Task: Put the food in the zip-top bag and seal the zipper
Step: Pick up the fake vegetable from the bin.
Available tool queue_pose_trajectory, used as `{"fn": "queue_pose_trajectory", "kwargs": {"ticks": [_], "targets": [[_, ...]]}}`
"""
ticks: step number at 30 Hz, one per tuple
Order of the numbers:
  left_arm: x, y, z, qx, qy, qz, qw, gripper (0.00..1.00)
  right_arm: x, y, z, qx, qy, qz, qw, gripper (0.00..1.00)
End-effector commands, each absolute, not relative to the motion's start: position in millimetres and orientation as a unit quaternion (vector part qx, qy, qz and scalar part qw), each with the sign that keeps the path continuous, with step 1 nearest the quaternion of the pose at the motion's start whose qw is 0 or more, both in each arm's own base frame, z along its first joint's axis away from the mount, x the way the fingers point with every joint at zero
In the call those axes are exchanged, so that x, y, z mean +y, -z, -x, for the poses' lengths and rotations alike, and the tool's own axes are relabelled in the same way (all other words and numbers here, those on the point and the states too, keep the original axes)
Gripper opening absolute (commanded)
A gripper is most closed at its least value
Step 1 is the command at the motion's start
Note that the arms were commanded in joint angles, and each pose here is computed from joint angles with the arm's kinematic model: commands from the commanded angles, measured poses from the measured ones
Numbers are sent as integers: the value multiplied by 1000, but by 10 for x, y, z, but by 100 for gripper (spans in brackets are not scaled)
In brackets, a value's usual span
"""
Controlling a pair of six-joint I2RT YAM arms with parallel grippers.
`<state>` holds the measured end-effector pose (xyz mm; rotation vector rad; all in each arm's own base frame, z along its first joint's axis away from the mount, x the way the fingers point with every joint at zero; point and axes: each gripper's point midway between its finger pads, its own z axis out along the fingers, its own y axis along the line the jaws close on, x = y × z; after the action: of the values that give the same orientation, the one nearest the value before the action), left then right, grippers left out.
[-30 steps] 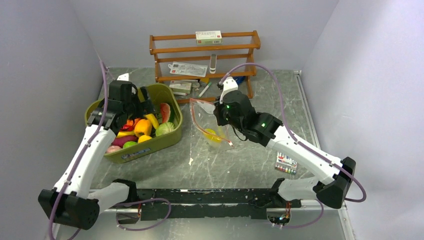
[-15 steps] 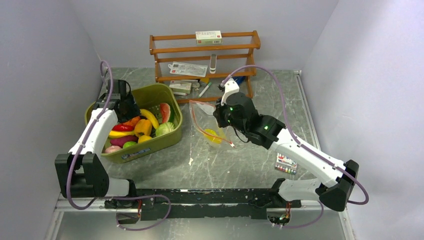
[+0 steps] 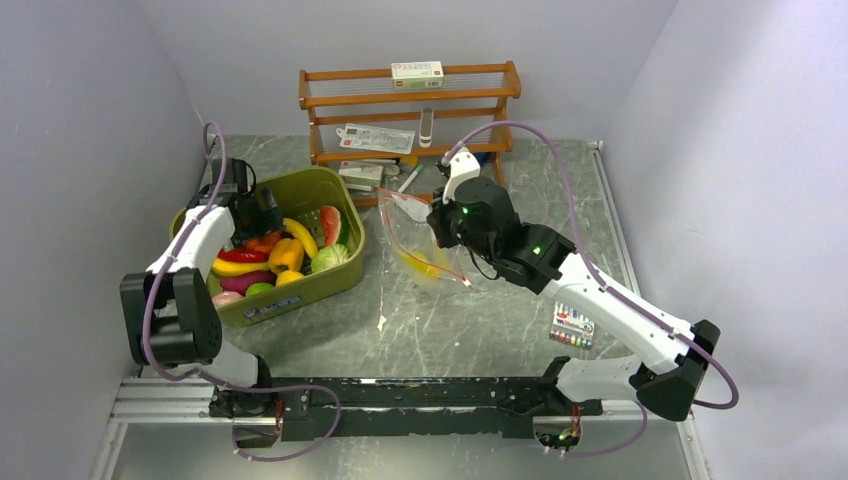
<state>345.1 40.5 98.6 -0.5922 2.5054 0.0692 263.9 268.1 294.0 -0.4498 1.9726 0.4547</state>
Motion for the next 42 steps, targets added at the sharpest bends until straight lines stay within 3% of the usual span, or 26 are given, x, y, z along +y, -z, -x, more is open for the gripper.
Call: {"fn": "queue_pose_trajectory", "kwargs": {"ticks": [1, 8, 17, 26, 35, 42], "targets": [[399, -1139, -3750, 930, -6, 194, 313, 91, 2699, -3031, -2682, 816, -186, 187, 514, 0], [416, -896, -3767, 940, -13, 201, 276, 84, 2709, -3040, -2724, 816, -182, 180, 518, 0], [461, -742, -3669, 946, -30, 197, 255, 93, 2738, -3010, -2752, 817, -178, 185, 517, 0], [328, -701, -3622, 951, 0, 192, 243, 84, 2764, -2987, -2760, 816, -178, 191, 516, 0], [222, -666, -3511, 959, 6, 174, 224, 93, 2756, -3008, -2733, 813, -185, 191, 517, 0], [145, -579, -3444, 963, 12, 165, 212, 81, 2741, -2993, -2702, 814, -191, 186, 516, 0]]}}
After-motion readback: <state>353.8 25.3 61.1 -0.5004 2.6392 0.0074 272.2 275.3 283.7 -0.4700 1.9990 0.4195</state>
